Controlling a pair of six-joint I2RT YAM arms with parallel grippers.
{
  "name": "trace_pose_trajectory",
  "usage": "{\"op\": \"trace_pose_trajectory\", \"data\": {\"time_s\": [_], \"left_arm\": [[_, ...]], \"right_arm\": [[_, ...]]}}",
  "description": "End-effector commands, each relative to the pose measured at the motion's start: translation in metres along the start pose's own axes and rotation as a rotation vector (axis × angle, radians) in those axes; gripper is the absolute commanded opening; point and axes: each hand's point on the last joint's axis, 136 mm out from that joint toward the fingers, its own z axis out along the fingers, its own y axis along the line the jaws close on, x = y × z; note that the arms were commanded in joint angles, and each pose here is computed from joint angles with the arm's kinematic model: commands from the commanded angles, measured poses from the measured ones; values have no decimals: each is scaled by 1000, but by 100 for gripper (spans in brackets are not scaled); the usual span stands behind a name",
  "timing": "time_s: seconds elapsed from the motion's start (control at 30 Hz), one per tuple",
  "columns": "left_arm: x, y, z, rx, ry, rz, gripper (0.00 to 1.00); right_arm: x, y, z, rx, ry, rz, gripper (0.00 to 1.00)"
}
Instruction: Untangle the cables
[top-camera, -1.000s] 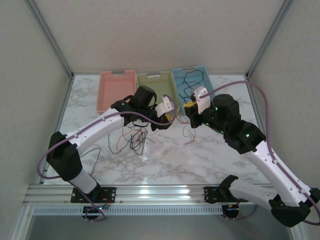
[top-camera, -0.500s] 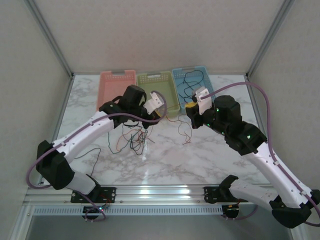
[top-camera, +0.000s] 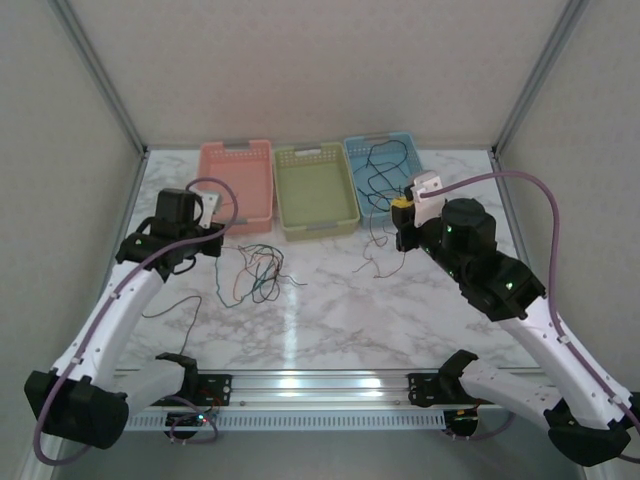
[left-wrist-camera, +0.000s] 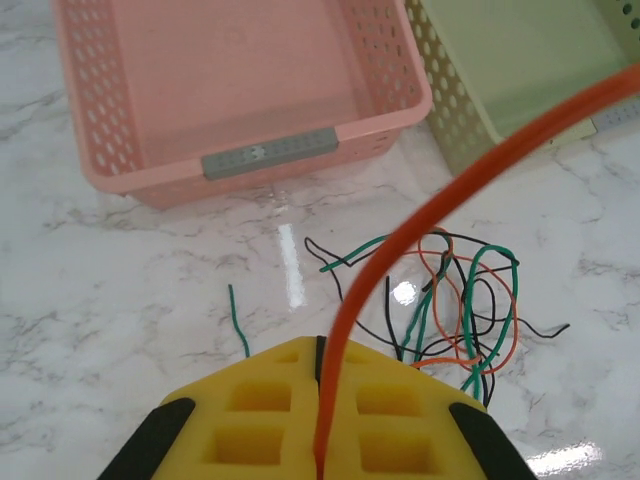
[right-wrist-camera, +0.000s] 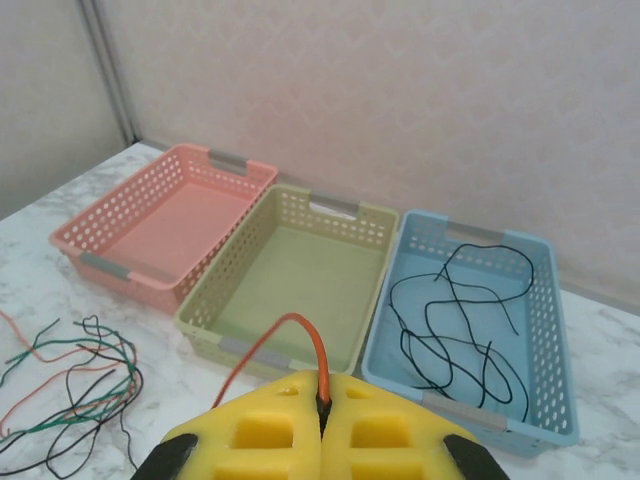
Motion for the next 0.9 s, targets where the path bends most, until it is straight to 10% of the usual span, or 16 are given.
{"op": "trace_pose_trajectory", "data": {"time_s": [0.0, 0.87], "left_arm": [[13, 0, -4, 10, 32, -37, 0], [51, -10, -15, 78, 18, -67, 0]], "right_arm": [[-5, -5, 1, 28, -23, 21, 0], [-210, 29, 114, -21, -330, 97, 0]]}}
